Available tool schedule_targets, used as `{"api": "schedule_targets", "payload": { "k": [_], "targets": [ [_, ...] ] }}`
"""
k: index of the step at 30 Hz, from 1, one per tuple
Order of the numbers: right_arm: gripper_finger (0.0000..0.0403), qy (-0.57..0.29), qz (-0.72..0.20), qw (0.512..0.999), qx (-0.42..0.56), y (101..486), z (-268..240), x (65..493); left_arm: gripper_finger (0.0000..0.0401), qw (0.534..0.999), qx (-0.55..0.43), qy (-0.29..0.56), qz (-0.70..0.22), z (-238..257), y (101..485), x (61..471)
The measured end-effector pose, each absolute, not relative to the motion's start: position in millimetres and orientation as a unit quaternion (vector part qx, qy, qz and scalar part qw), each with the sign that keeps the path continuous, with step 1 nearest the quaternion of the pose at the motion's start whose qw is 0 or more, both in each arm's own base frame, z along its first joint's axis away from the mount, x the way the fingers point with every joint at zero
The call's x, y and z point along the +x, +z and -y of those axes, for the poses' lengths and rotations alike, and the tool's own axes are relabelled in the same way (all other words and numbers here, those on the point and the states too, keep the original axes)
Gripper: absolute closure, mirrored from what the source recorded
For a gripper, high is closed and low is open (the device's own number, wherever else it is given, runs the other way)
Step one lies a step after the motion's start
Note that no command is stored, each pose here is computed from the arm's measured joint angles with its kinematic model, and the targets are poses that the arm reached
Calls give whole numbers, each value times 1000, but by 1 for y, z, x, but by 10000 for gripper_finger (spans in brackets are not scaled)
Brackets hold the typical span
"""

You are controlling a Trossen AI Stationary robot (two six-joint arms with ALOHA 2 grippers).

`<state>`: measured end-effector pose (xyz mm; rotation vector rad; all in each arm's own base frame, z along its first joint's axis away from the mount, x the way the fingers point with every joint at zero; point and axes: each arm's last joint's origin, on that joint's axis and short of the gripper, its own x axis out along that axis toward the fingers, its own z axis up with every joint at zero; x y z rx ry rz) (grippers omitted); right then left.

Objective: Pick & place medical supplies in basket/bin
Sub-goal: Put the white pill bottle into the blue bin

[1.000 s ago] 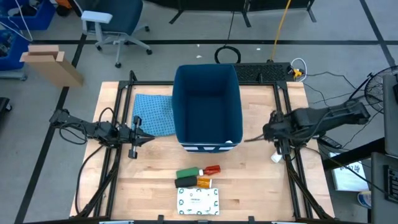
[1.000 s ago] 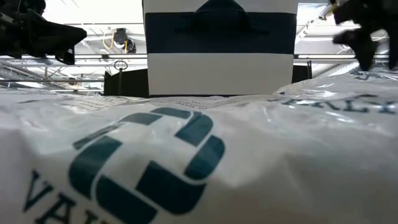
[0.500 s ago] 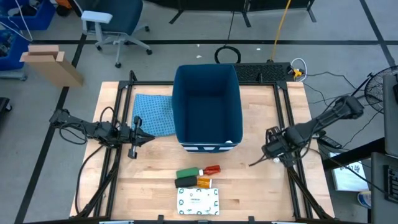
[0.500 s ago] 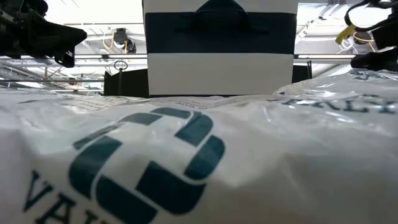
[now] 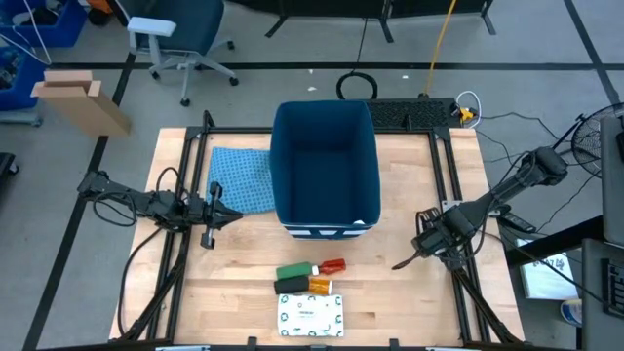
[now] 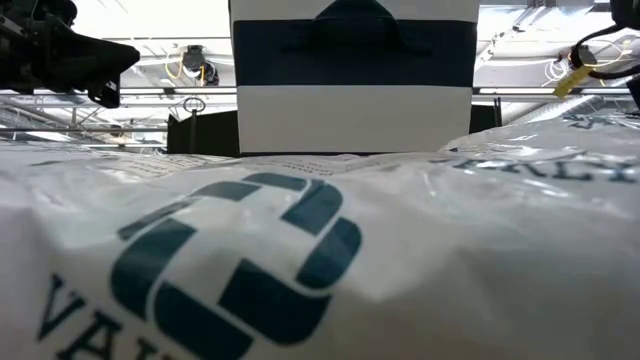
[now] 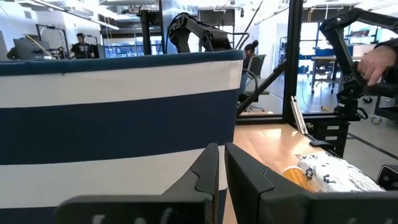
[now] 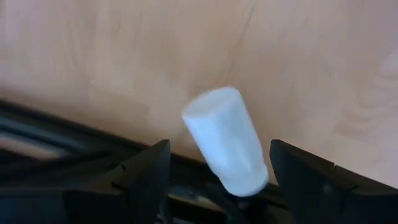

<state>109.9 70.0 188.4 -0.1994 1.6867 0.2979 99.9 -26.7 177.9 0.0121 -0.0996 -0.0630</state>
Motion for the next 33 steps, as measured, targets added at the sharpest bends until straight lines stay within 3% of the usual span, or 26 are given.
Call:
{"api": "schedule_targets", "payload": {
  "k": [4, 12, 22, 27, 33],
  "targets": [
    [133, 114, -755, 643, -58, 176, -71, 110, 368, 998, 6, -31, 50, 27, 178, 100],
    [140, 76, -808, 582, -53, 154, -78, 124, 368, 998, 6, -31, 51, 27, 178, 100],
    [161, 83, -849, 519, -48, 127, -83, 134, 368, 998, 9, -31, 51, 27, 178, 100],
    [192, 57, -853, 517, -47, 123, -82, 135, 368, 998, 8, -31, 51, 27, 178, 100],
    [219, -23, -835, 549, -12, 122, -64, 149, 368, 998, 8, -31, 52, 27, 178, 100]
  ]
}}
